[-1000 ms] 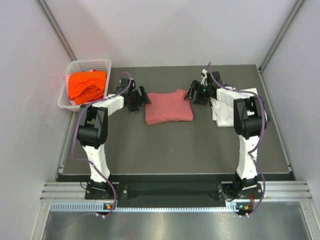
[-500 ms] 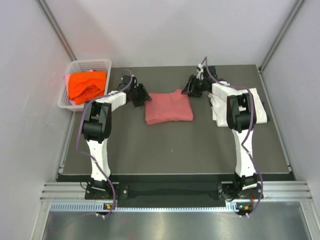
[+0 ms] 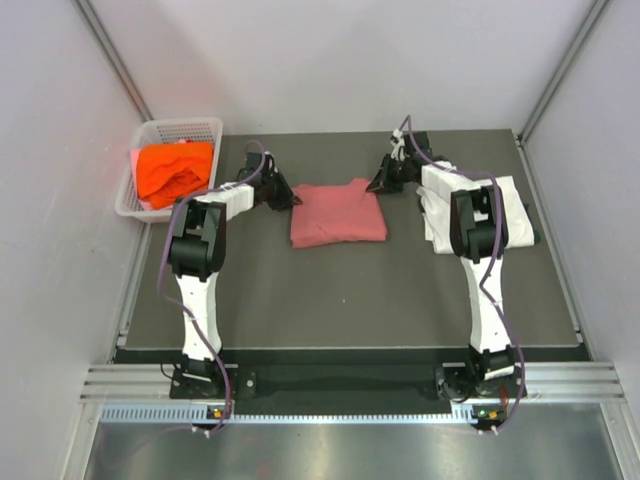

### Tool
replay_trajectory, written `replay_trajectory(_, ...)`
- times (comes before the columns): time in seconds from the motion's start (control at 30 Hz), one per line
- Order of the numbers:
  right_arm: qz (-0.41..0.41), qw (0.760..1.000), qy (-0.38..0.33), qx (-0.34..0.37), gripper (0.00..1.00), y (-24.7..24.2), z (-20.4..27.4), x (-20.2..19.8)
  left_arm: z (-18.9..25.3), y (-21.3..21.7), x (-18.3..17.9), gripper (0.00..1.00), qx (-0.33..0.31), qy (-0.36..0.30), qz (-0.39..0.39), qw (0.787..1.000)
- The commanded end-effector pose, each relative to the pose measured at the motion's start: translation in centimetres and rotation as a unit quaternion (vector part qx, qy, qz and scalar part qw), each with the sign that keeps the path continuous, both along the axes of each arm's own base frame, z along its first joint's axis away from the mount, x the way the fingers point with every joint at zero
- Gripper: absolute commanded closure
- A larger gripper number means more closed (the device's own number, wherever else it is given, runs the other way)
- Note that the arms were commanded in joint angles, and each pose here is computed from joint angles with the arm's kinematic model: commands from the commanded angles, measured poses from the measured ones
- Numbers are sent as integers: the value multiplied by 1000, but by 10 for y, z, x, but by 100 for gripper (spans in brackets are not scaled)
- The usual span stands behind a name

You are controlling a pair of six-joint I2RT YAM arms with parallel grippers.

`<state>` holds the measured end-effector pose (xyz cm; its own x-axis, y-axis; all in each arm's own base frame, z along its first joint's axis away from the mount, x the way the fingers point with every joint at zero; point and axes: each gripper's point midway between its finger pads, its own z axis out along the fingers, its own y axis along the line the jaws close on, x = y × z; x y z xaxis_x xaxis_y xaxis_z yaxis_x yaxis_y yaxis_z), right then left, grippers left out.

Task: Fold and stack the t-shirts
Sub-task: Neatly place the folded tshirt to the corner

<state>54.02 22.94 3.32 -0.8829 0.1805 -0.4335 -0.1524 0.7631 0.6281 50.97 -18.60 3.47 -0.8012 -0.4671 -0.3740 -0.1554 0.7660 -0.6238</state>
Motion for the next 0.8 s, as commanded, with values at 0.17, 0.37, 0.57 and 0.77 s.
replay_trajectory(0.17, 3, 998, -65, -15, 100, -1, 48, 1, 17, 1, 2, 100, 10, -31, -8, 999)
replay_trajectory(0.37, 4, 994, -109, -3, 100, -2, 85, -8, 46, 3, -12, 100, 22, -65, -11, 998)
replay_trajectory(0.57, 14, 991, -131, -4, 100, -6, 106, -27, 58, 0, -28, 100, 48, -93, -15, 994)
replay_trajectory(0.77, 16, 988, -155, -6, 100, -14, 127, -54, 87, -18, -44, 100, 44, -121, -34, 991)
